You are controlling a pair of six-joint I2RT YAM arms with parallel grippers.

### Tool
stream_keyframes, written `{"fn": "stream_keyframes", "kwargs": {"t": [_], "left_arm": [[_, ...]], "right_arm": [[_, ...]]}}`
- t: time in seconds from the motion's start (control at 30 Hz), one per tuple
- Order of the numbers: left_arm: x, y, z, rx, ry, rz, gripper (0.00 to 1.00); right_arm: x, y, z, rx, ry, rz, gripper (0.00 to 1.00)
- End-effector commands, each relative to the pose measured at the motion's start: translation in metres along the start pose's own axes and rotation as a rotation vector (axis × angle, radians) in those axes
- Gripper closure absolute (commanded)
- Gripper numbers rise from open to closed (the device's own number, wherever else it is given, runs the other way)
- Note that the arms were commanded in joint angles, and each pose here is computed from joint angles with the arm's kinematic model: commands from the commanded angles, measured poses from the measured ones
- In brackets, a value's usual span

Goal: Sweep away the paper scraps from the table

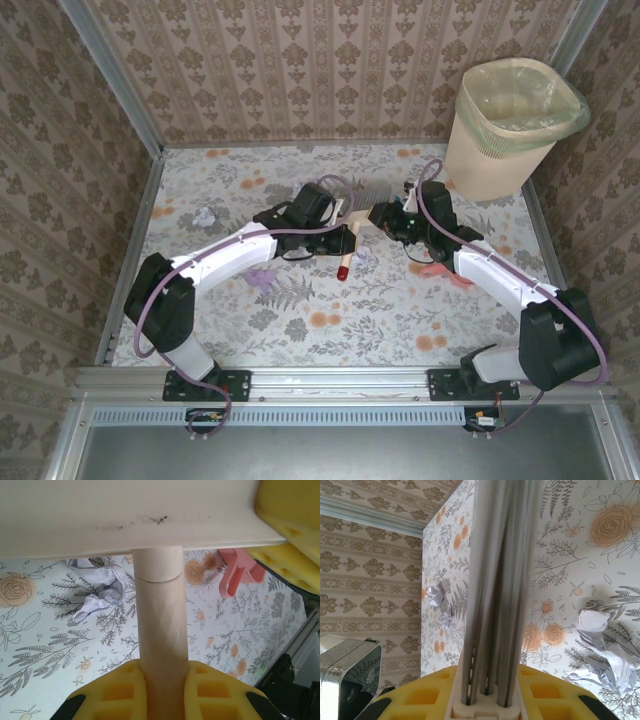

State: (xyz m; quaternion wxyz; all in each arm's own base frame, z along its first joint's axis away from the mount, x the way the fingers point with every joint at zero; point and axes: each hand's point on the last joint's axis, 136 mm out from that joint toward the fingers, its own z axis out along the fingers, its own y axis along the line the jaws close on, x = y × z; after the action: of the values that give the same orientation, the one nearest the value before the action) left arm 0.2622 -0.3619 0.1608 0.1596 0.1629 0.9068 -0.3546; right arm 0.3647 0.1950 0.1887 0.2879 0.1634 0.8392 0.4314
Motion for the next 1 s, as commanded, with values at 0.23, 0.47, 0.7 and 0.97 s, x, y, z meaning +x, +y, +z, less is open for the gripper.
{"fn": "stream_keyframes", "kwargs": {"t": [0.23, 0.47, 0.7, 0.97], "left_arm": [[-0.003, -0.035, -0.027, 0.12, -0.115, 0.181, 0.25], [0.017, -0.045, -0.029, 0.1, -0.179, 0.306, 0.14], [0.016, -0.056, -0.019, 0.128, -0.283, 0.279, 0.19], [0.012, -0.046, -0.006, 0.089, -0.275, 0.164, 0.29]], "right_arm": [[-0.01, -0.027, -0.028, -0.033, -0.104, 0.246, 1.0], [-0.015, -0.047, -0.053, -0.008, -0.174, 0.433, 1.0], [-0.005, -0.071, -0.052, 0.101, -0.122, 0.62, 1.0], [0.002, -0.086, -0.046, 0.148, -0.094, 0.723, 1.0]]}}
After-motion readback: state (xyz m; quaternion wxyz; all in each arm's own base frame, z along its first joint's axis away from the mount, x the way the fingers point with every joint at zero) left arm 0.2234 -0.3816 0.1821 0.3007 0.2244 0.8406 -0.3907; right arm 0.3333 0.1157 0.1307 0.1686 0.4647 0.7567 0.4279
